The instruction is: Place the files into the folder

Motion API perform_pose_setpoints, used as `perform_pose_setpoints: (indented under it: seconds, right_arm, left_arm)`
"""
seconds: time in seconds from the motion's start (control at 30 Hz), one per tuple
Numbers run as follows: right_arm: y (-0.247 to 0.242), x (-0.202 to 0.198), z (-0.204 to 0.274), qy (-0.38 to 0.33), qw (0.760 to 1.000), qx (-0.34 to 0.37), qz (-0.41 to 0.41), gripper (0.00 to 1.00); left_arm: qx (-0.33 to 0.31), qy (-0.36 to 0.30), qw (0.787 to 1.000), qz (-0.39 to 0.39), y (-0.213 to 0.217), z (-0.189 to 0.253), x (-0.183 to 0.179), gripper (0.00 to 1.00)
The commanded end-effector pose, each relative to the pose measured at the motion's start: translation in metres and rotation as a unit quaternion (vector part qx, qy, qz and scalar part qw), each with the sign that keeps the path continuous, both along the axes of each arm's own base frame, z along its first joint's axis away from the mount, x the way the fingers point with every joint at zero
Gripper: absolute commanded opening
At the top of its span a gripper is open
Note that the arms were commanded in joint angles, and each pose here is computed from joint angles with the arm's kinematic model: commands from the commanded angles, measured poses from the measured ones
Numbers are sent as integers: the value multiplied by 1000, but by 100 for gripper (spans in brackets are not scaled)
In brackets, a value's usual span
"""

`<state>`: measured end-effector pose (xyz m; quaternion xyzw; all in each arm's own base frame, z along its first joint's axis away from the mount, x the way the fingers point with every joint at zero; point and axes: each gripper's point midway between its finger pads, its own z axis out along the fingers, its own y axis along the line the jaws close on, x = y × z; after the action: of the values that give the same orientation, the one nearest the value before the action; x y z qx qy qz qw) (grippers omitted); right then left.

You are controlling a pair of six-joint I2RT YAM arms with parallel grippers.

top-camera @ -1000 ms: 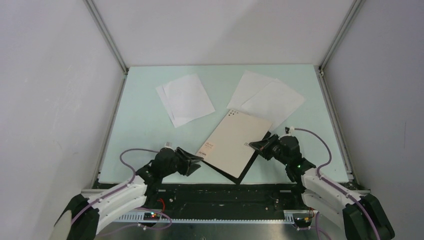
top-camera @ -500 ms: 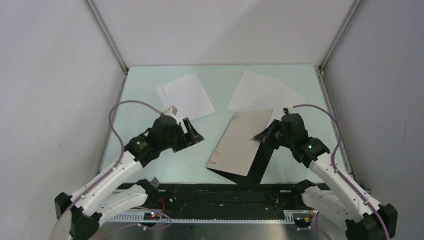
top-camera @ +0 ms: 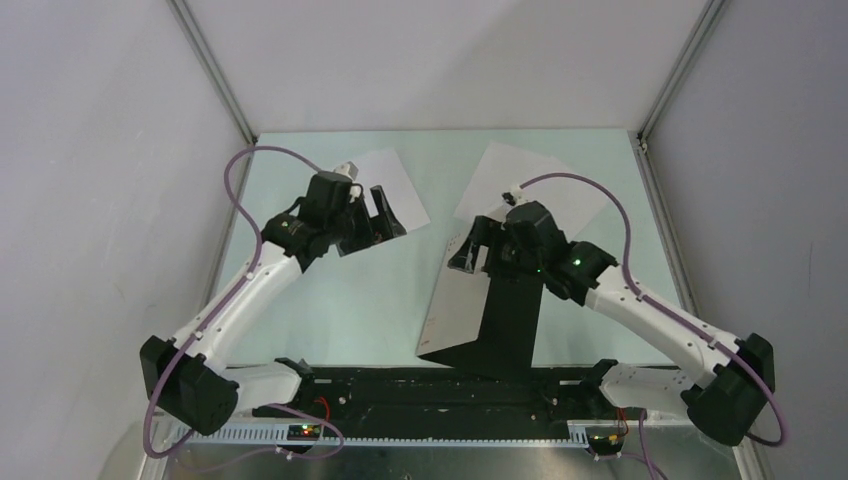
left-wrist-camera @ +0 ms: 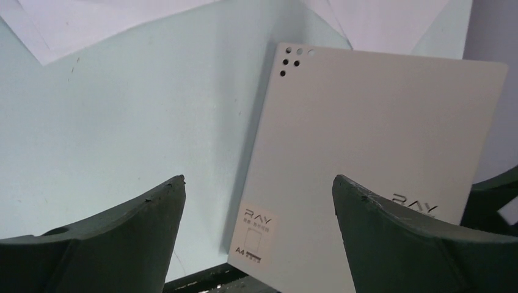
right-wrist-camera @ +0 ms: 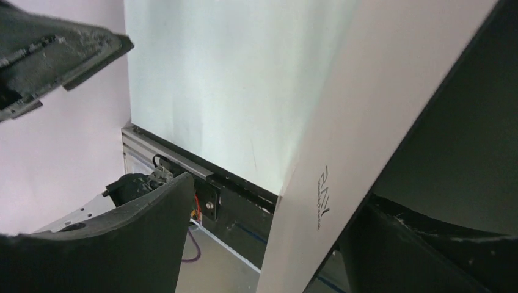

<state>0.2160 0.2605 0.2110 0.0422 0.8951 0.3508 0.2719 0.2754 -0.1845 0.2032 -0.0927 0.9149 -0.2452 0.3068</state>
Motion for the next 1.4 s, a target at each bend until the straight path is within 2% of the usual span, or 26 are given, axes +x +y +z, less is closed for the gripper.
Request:
perform_pose_setpoints:
  seconds: [0.0, 0.2, 0.33, 0.53, 0.73, 1.0, 1.07, 1.2, 1.3, 1.37]
  right_arm:
    - [45, 20, 51, -82, 993, 82, 2, 86]
    - [90, 20, 87, -148, 978, 145, 29, 95]
    - [121, 31, 82, -174, 970, 162, 51, 98]
    - [168, 38, 40, -190, 966, 151, 90, 99]
    - [197, 38, -21, -151, 974, 114, 122, 100]
    - [196, 39, -102, -56, 990, 21, 126, 99]
    - [196, 37, -103, -59, 989, 14, 132, 98]
    - [189, 30, -77, -91, 987, 0, 129, 99]
    - [145, 39, -78, -66, 993, -61, 72, 97]
    - [104, 49, -92, -52, 990, -128, 19, 96]
  left_arm:
    - [-12, -40, 999, -21, 2, 32, 14, 96]
    - [-5, -52, 999, 6, 27, 47, 27, 97]
    - [17, -70, 996, 44, 54, 58, 35, 97]
    - [86, -125, 981, 122, 111, 97, 35, 99]
    - [106, -153, 972, 145, 124, 121, 35, 99]
    - [106, -118, 981, 113, 108, 94, 39, 98]
    - [106, -101, 983, 108, 104, 81, 39, 98]
    - [105, -70, 986, 107, 98, 50, 39, 98]
    - [89, -46, 990, 98, 84, 20, 41, 96]
    - [87, -34, 992, 85, 70, 1, 40, 94]
